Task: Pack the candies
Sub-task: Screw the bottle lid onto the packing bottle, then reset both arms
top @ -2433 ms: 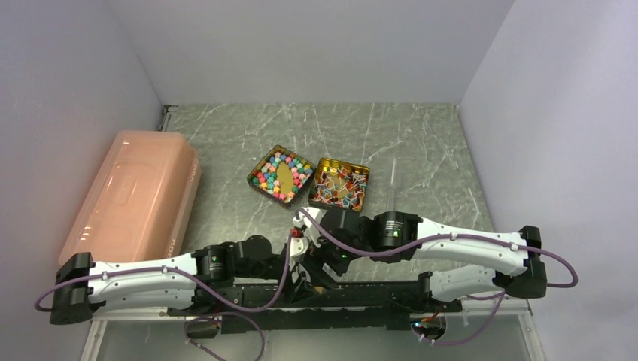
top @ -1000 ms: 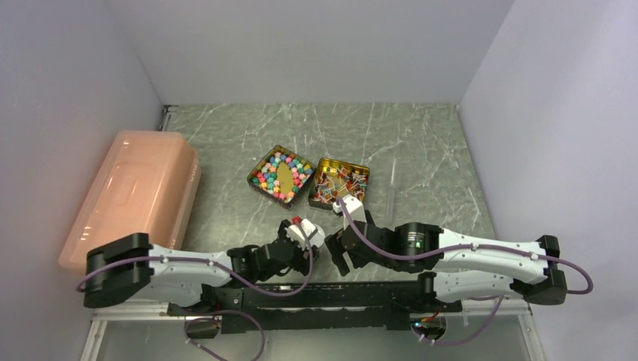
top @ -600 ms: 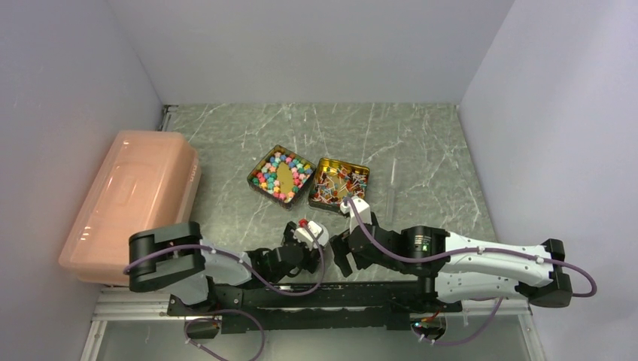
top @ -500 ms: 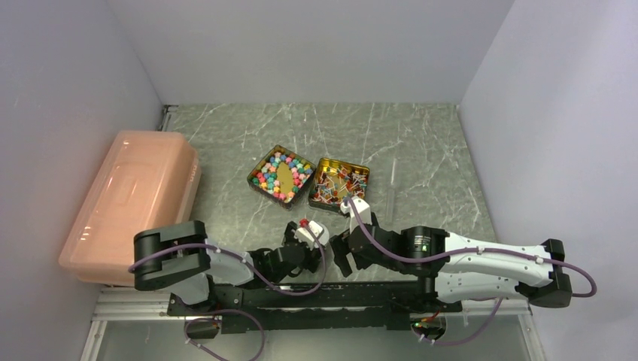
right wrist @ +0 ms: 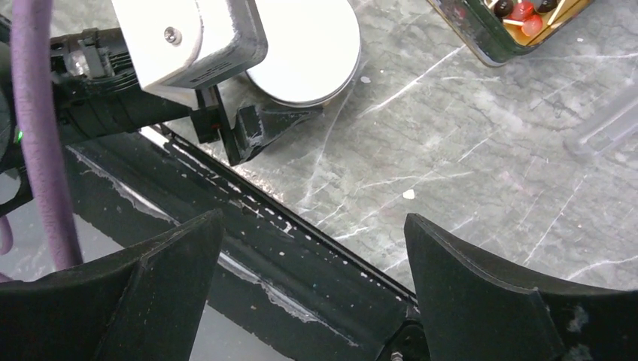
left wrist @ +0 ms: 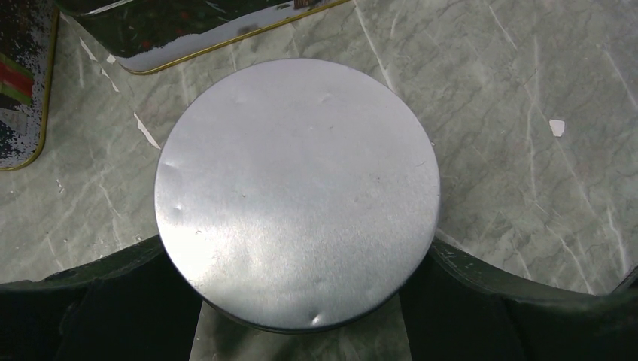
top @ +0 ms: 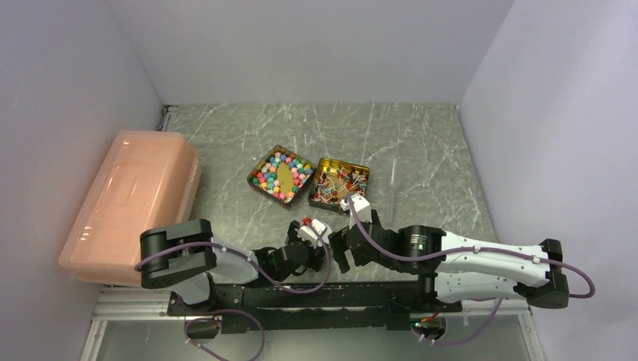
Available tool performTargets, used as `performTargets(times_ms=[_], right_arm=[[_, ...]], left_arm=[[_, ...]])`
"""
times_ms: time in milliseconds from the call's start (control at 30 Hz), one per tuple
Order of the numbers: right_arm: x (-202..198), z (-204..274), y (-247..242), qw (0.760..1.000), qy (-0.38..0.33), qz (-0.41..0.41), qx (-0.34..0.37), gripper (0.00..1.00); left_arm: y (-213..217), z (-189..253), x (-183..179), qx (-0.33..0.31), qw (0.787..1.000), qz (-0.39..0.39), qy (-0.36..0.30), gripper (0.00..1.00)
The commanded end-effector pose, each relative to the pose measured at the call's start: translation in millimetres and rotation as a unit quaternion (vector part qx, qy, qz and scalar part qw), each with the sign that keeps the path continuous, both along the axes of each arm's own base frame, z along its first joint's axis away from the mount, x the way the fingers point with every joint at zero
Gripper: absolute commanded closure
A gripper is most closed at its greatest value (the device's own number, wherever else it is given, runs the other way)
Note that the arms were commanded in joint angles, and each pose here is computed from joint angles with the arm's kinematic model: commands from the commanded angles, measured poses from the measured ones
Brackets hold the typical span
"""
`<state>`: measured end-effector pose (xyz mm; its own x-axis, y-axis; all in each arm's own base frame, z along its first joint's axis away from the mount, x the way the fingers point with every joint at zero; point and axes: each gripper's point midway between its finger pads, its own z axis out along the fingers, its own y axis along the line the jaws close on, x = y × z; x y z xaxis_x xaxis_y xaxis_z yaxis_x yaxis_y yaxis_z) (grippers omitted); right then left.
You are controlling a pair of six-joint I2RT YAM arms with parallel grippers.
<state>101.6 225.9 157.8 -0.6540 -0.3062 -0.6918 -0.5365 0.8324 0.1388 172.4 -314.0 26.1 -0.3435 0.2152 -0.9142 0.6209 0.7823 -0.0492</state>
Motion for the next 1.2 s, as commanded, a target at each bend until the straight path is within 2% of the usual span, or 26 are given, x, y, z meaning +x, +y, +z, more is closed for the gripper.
performTargets(times_ms=[0,33,67,500,567,733,933,1167], right_arm=[[13,15,6,0.999,-0.025,-0.021,0.021,0.06],[14,16,5,0.999,-0.028,-0.023,0.021,0.06],[15,17,5,0.999,-0.029,-0.025,0.022,0.05],[41,51,-14,0.991,-0.081,-0.092,0.045,0.04],[49,61,-18,0.989,-0.094,-0.102,0.049,0.01],[76,86,-27,0.983,-0.114,-0.121,0.079,0.00],[108,110,-42,0.976,-0.146,-0.141,0.078,0.00],[158,133,-78,0.959,-0.186,-0.192,0.090,0.00]], left_arm=[[-12,22,0,-0.038,0.999,-0.002,0.004,0.06],[-12,23,0,-0.036,0.999,-0.003,0.005,0.01],[-12,24,0,-0.033,0.999,-0.002,0.008,0.01],[-10,66,-5,-0.024,1.000,-0.013,0.016,0.01],[-9,80,-7,-0.022,0.999,-0.017,0.018,0.01],[-2,123,-5,-0.022,1.000,-0.020,0.007,0.01],[19,165,6,0.004,1.000,-0.007,-0.009,0.01],[70,222,43,0.033,0.998,0.052,-0.003,0.01]])
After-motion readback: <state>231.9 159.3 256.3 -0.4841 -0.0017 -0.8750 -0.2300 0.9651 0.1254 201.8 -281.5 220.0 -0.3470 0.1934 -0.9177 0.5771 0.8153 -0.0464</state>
